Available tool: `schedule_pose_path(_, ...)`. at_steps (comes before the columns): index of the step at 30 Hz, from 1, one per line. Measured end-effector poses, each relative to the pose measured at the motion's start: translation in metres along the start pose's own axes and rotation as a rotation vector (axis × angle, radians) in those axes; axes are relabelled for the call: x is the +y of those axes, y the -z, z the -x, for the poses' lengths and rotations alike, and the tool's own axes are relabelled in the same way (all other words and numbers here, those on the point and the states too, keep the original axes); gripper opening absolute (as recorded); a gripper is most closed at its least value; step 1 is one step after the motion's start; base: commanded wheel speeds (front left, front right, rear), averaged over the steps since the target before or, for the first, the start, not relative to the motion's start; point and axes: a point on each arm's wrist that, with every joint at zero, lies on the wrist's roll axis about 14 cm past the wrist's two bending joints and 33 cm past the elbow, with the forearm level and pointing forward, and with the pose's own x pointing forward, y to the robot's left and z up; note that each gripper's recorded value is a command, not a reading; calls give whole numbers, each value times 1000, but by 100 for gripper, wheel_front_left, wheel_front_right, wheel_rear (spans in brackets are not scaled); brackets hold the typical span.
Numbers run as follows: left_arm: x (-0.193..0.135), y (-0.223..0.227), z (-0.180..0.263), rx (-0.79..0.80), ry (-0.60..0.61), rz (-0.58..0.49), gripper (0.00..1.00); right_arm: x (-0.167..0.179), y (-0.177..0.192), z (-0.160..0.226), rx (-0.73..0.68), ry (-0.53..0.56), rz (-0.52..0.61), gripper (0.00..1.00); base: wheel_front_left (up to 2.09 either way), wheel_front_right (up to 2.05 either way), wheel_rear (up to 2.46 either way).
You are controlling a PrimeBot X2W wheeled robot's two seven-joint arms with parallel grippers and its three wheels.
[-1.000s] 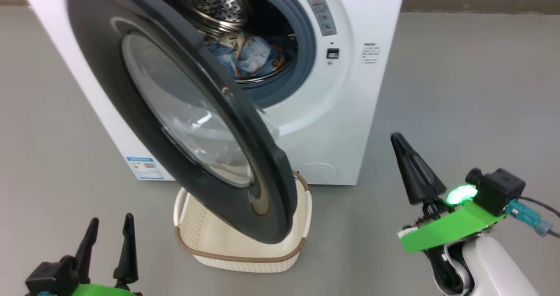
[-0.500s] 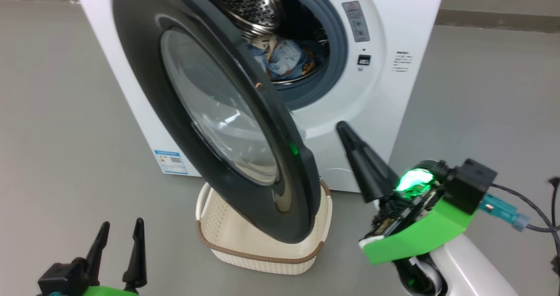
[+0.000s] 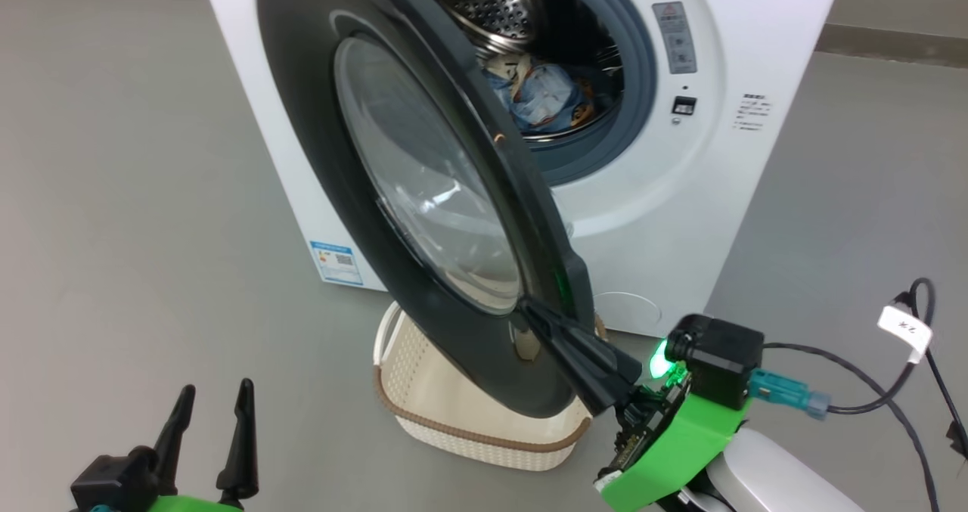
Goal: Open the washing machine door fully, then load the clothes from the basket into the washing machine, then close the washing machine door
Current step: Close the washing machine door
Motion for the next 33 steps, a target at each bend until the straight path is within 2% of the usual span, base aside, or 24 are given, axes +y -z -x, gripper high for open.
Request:
schedule_pose_path(9, 13, 3, 5, 12, -50, 3, 100, -22, 58, 5, 173, 40, -33, 0, 0, 0, 0)
schedule_pose_path(20, 27, 4, 11, 19, -109, 7, 100, -45, 98, 3, 300, 53, -24, 0, 0, 0, 0)
schedule_pose_path(26, 31, 6, 13, 25, -124, 3, 100, -61, 107, 9, 334, 85, -17, 0, 0, 0, 0)
schedule_pose_path(33, 30, 6, 4, 28, -121, -2, 100, -98, 97, 7, 300, 171, -6, 0, 0, 0, 0)
